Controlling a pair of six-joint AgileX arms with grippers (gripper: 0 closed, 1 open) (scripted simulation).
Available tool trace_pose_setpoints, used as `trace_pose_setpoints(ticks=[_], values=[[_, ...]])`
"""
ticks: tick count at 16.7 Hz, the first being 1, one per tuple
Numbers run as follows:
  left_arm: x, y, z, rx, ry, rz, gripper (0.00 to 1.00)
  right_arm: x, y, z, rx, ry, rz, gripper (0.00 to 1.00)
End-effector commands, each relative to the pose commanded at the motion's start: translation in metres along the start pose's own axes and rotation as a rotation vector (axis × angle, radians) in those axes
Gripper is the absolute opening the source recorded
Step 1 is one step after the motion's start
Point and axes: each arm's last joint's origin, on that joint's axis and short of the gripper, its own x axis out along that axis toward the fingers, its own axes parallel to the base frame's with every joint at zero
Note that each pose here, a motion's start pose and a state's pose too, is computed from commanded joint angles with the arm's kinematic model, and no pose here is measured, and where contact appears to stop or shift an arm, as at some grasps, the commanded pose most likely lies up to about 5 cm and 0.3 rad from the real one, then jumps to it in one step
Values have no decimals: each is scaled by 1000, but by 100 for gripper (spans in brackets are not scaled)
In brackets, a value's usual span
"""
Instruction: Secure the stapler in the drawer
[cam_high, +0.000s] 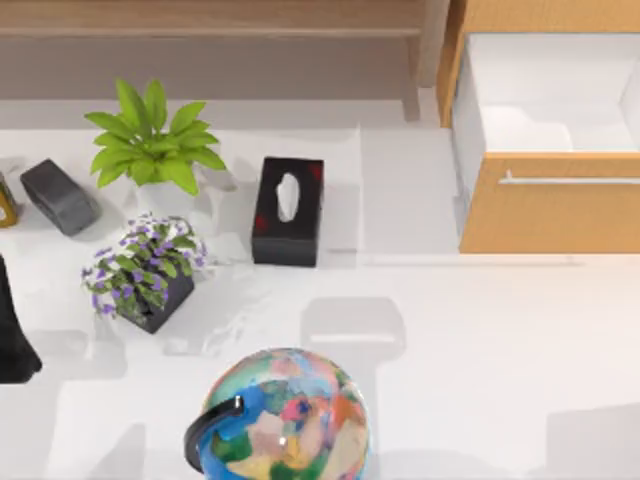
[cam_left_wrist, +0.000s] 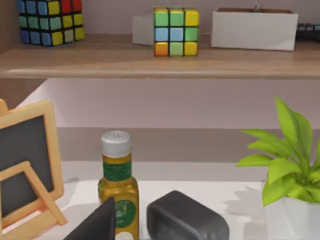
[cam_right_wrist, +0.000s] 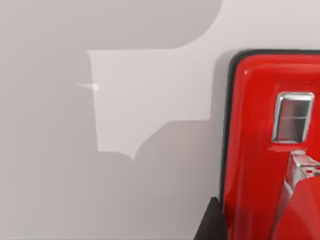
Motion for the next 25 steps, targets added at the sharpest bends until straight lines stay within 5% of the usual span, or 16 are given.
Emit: trace_pose_setpoints(ticks=[19, 25], values=[[0, 0, 0, 0, 0, 0, 100, -29, 0, 0, 2, 3, 1, 0], [0, 0, 0, 0, 0, 0, 100, -72, 2, 48, -126, -146, -84, 0]])
